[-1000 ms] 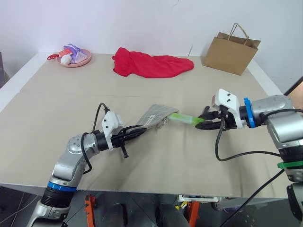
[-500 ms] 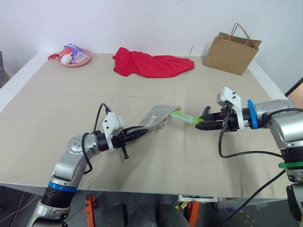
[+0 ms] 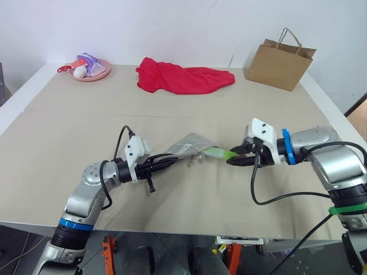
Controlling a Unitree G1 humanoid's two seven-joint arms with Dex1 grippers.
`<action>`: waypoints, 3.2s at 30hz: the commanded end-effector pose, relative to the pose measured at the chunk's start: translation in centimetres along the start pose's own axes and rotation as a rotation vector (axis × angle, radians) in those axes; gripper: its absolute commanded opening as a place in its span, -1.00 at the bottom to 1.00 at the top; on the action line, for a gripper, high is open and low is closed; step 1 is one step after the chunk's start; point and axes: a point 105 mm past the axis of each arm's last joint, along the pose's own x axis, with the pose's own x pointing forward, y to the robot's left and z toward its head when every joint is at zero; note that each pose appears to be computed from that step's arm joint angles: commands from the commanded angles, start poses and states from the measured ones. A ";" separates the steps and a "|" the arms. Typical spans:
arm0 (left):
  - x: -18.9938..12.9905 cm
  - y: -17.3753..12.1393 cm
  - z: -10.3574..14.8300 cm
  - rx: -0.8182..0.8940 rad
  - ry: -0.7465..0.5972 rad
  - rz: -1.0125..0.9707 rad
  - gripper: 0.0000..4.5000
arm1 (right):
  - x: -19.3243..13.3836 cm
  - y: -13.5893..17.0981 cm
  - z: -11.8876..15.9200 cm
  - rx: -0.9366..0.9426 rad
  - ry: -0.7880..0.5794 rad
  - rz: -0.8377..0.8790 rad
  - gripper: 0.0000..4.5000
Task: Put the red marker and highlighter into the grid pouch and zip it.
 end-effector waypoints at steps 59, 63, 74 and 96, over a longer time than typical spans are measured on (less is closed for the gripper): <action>0.8 -1.4 1.4 0.023 -0.045 -0.069 -1.00 | 7.3 0.4 4.9 -0.143 -0.290 0.008 -0.53; 0.8 -1.0 1.8 0.022 -0.053 -0.056 -1.00 | 6.9 -0.6 4.6 -0.126 -0.297 -0.044 -0.53; 1.0 -0.9 2.1 0.015 -0.067 -0.052 -1.00 | 6.8 0.0 4.1 -0.108 -0.288 -0.018 0.89; 0.6 0.5 3.4 -0.056 -0.123 0.041 -1.00 | -10.0 -3.6 5.9 0.266 -0.710 -0.195 0.98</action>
